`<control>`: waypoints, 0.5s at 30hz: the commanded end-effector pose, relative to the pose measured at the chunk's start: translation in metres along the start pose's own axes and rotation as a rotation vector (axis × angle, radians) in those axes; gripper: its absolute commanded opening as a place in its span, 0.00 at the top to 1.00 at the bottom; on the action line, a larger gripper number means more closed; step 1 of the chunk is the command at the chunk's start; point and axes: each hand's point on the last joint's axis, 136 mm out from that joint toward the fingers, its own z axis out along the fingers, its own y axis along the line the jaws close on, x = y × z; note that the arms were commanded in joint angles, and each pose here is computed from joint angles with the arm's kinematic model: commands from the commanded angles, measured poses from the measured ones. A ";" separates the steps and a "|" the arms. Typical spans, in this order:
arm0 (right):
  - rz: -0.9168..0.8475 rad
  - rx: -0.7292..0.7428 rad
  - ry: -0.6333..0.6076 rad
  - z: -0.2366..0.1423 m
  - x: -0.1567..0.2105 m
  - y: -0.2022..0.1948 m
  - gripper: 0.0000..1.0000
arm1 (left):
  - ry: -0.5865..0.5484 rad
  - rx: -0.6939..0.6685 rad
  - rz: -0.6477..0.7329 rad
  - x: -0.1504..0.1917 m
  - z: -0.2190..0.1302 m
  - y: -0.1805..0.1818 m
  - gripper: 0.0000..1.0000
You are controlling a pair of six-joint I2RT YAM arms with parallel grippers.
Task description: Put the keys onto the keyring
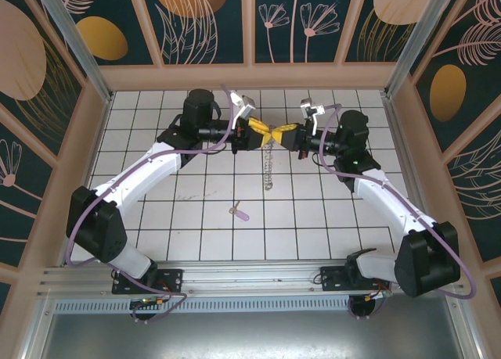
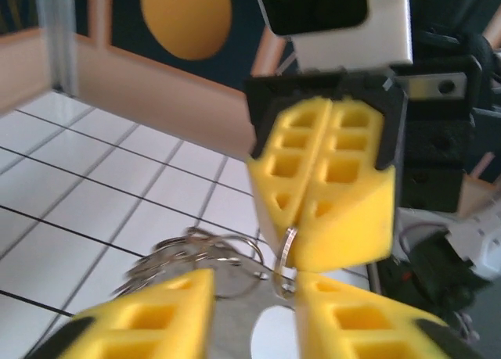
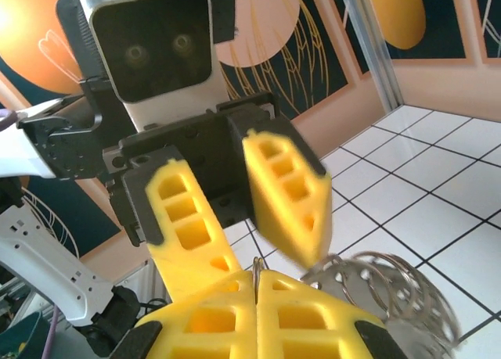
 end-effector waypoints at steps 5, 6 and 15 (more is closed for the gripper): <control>-0.098 -0.011 -0.132 -0.006 -0.042 0.014 1.00 | -0.242 -0.166 0.001 -0.053 -0.032 -0.004 0.44; -0.103 -0.010 -0.143 -0.006 -0.045 0.015 1.00 | -0.256 -0.176 -0.006 -0.055 -0.035 -0.004 0.41; -0.150 -0.035 -0.221 -0.006 -0.080 0.025 1.00 | -0.340 -0.247 -0.017 -0.071 -0.045 0.003 0.29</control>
